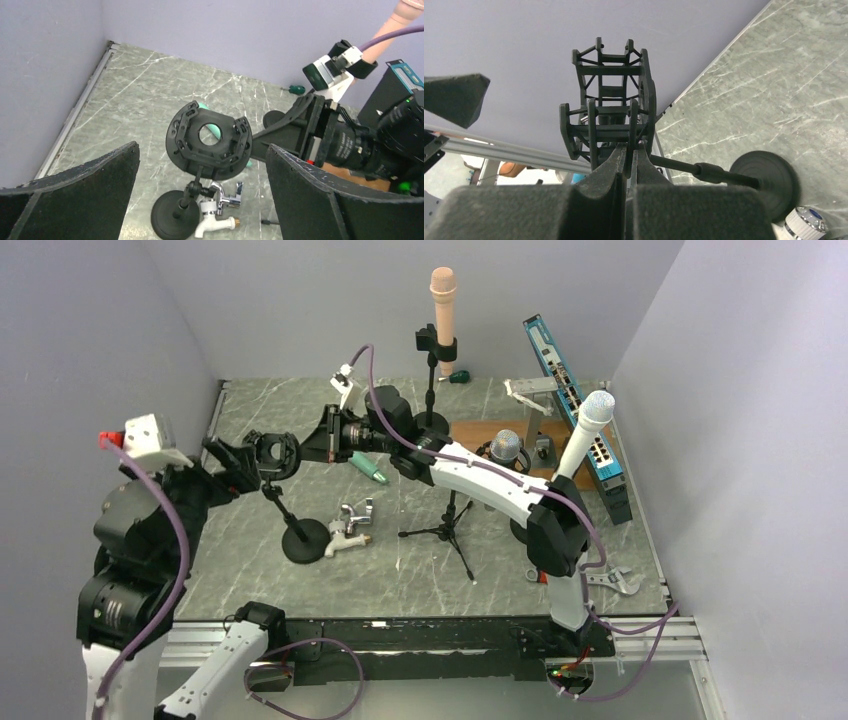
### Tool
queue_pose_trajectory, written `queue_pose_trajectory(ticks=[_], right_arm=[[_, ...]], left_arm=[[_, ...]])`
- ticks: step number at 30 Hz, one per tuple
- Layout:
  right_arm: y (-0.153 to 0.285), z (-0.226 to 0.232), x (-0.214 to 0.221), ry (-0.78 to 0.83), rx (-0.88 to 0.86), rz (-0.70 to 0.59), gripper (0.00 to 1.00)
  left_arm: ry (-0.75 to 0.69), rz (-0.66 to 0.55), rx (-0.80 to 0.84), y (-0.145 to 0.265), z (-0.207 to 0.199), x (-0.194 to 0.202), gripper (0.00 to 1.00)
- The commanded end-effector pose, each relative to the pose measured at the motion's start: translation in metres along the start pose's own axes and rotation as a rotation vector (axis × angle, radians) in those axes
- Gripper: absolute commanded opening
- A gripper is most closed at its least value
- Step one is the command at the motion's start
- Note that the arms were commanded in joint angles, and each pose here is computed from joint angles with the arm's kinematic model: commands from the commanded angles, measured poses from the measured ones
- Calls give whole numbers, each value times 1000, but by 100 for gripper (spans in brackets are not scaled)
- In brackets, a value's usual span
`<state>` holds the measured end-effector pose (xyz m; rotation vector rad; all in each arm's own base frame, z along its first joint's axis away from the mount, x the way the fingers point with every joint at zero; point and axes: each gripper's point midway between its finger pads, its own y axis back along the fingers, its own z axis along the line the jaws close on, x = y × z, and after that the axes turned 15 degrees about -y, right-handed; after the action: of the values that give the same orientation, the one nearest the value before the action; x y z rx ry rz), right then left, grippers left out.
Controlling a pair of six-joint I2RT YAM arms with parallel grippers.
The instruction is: Remove the microphone from the stand
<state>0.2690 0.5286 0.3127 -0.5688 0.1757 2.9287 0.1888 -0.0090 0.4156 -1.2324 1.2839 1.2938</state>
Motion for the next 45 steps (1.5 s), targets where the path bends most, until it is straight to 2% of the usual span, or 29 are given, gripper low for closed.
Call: queue_pose_trajectory(ticks=[1, 2, 6, 7, 11, 15, 20, 28, 32, 35, 39, 42, 45], right_arm=[[5, 28, -15, 93, -67, 18, 0], [4, 28, -14, 91, -65, 22, 0], [5, 25, -14, 84, -54, 19, 14], [6, 26, -15, 86, -50, 12, 21], [11, 25, -18, 90, -21, -10, 42], [18, 21, -20, 93, 18, -25, 56], [31, 14, -23, 121, 76, -58, 67], [43, 10, -18, 157, 85, -57, 77], [54, 7, -17, 190, 111, -78, 80], [66, 9, -20, 210, 118, -105, 82], [80, 10, -21, 216, 100, -127, 84], [91, 12, -18, 221, 94, -132, 84], [101, 15, -15, 231, 89, -142, 85]], left_arm=[[-24, -34, -53, -22, 2, -18, 100], [-26, -33, -55, -27, 1, -18, 99], [-19, -44, -77, -38, 2, -13, 99], [-22, -49, -82, -40, 3, -9, 99], [-30, -80, -98, -44, 7, -6, 99], [-44, -85, -98, -50, 8, -4, 99], [-51, -80, -97, -52, 9, -2, 99], [-44, -28, -29, -29, 3, 14, 98], [-67, 38, 38, -17, -4, 50, 96], [-96, 135, 114, -15, -15, 85, 96], [-73, 212, 179, -20, -28, 113, 86], [-9, 205, 141, -24, -26, 112, 75], [63, 158, 68, -28, -17, 104, 75]])
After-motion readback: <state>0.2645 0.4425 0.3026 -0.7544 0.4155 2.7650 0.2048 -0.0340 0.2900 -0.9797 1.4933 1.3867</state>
